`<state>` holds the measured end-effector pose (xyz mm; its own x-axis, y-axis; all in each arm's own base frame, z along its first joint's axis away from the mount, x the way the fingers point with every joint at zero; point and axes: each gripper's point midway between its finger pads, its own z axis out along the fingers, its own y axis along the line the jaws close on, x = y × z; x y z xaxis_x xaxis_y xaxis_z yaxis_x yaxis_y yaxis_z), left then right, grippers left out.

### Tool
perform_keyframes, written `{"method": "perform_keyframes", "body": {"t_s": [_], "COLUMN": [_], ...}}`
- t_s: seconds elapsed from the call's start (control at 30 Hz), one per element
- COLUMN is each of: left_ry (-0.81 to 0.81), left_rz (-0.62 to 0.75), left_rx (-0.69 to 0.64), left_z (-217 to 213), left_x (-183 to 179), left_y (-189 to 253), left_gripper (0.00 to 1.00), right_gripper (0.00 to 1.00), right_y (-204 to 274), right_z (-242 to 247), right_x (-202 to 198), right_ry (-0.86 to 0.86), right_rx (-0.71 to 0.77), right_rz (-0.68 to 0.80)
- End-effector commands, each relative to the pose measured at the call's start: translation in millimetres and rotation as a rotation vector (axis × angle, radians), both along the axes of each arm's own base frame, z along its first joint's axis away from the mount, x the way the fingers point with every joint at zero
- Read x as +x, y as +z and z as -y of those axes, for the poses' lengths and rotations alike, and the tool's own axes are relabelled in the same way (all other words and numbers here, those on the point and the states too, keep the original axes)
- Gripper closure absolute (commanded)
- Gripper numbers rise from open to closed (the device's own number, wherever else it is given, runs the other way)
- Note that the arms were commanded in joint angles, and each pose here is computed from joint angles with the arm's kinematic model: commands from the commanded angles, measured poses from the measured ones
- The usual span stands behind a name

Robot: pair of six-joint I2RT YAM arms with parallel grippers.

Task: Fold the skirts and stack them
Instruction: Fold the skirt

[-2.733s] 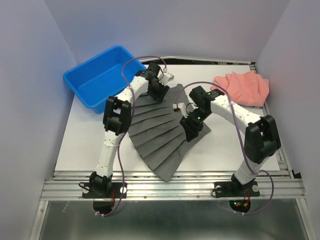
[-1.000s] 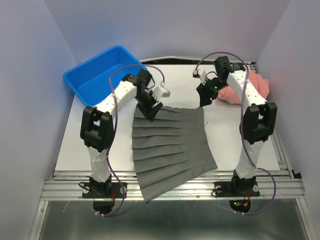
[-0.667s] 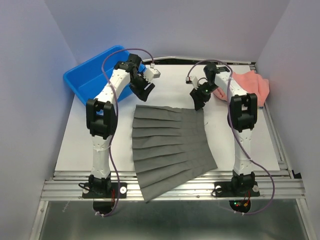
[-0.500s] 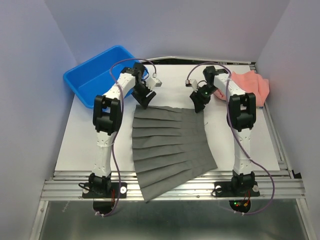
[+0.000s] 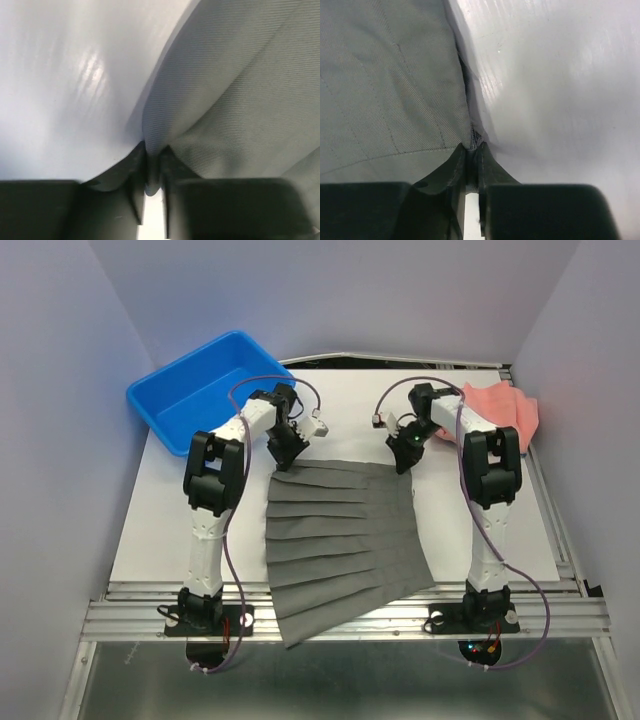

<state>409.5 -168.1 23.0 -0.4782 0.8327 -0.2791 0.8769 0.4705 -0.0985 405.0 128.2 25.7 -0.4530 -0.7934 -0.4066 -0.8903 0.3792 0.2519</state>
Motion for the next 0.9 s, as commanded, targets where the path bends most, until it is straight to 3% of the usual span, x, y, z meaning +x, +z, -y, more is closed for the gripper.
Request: {"method": "perform_keyframes", "body": {"t_s": [0.0,0.07,0.23,0.37,0.5,0.67,0.77,0.87], "left_ry": [0.013,0.063,0.205,0.249,0.284,0.321,0.29,0.254], "left_rz": [0.029,0.061,0.311,0.487,0.617,0.695,0.663,0.616], "left_rx": [-0.014,-0.018,-0.031,-0.003,-0.004,-0.094,-0.169,-0.209], "left_z": [-4.9,-7.2,-15.1,-21.8,-31.1,-36.0,-30.9,-28.6], "left_x": [-0.5,13.6,103.0,145.6,159.1,144.7,96.1,42.0], "left_y": [16.2,23.0,75.8,113.9,150.6,203.0,227.1,228.8], "left_gripper": [0.85,1.0,1.0,1.0,1.0,1.0,1.0,1.0], "right_gripper": [0.99,0.99,0.99,0.99,0.99,0.99,0.99,0.99], "right_y": [0.5,7.0,26.6,56.5,98.6,147.7,137.9,159.6], "right_z": [2.6,2.5,-1.0,7.2,18.5,18.5,17.9,18.9], "right_x": [-12.3,-5.0,44.9,103.7,143.3,138.7,98.4,71.8], "right_ry": [0.017,-0.006,-0.149,-0.257,-0.323,-0.281,-0.201,-0.159], "right_rx": [-0.034,-0.038,-0.046,-0.042,-0.026,0.029,0.04,0.062], "right_rz": [-0.016,0.016,0.156,0.326,0.469,0.571,0.549,0.621]}}
